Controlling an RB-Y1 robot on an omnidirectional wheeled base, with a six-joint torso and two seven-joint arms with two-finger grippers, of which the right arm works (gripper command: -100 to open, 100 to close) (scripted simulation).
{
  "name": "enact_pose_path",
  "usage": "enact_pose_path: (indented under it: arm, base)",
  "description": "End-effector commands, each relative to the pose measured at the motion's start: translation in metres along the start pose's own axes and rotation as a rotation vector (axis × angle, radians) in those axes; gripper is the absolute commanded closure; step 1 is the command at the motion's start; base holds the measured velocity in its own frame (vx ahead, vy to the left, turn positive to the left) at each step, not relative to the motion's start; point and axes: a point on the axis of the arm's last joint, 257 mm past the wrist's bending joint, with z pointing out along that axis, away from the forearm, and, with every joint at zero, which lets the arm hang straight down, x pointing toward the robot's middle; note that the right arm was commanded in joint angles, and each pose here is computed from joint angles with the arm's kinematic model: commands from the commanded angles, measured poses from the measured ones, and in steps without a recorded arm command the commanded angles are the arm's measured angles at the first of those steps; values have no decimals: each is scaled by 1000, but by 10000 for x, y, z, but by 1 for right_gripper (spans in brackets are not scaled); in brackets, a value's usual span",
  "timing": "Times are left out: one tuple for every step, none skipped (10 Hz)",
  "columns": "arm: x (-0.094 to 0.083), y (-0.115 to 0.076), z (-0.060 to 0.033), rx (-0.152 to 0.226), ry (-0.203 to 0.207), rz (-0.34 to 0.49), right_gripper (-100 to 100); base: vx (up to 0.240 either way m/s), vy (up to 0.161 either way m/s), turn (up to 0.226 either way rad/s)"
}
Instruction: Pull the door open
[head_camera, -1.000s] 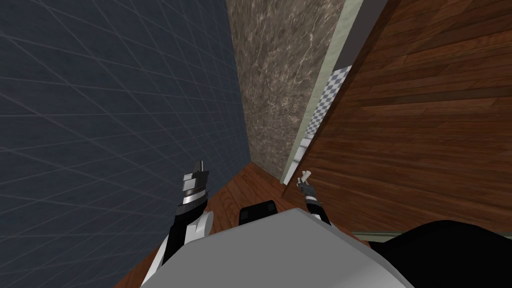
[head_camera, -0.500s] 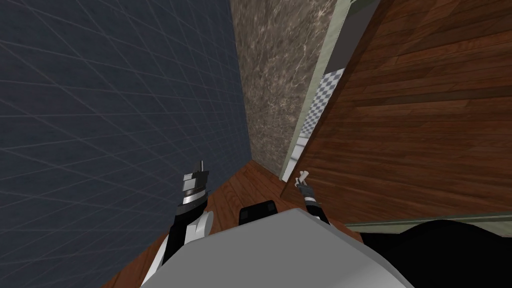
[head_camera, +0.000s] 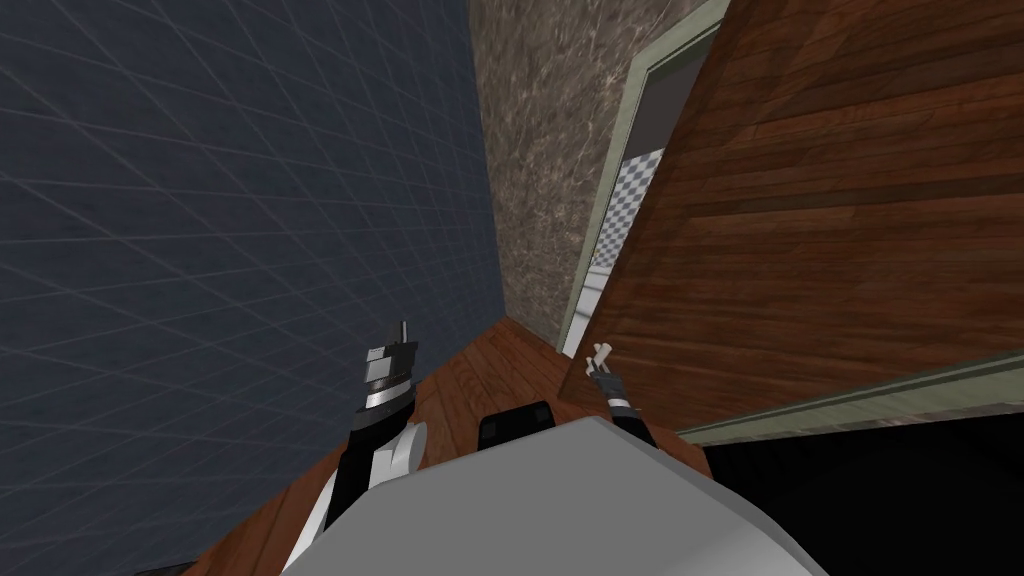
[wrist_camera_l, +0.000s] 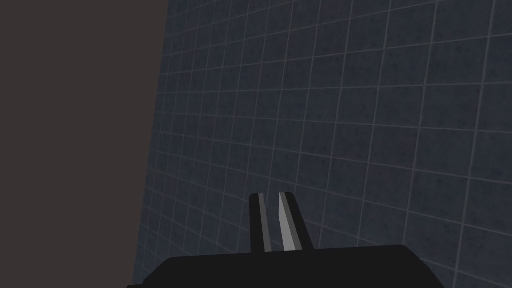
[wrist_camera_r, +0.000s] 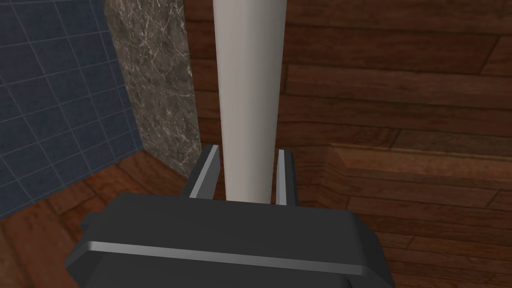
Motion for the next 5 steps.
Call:
enact_pose_path:
  arm:
    - [5,-56,-33,25,1,-1,100]
    - [8,-93,-55,41,2,-2,100]
    - [10,-135,-82,60,3,-3,100]
    - [12,-179,-111,79,3,-3,100]
    - [14,-223,-142,98,4,-3,100]
  base:
    - [-126,3,43]
    - [-203,-27,61]
    - [-206,-38,65]
    - [-190,-30,50]
    - [-197,-13,54]
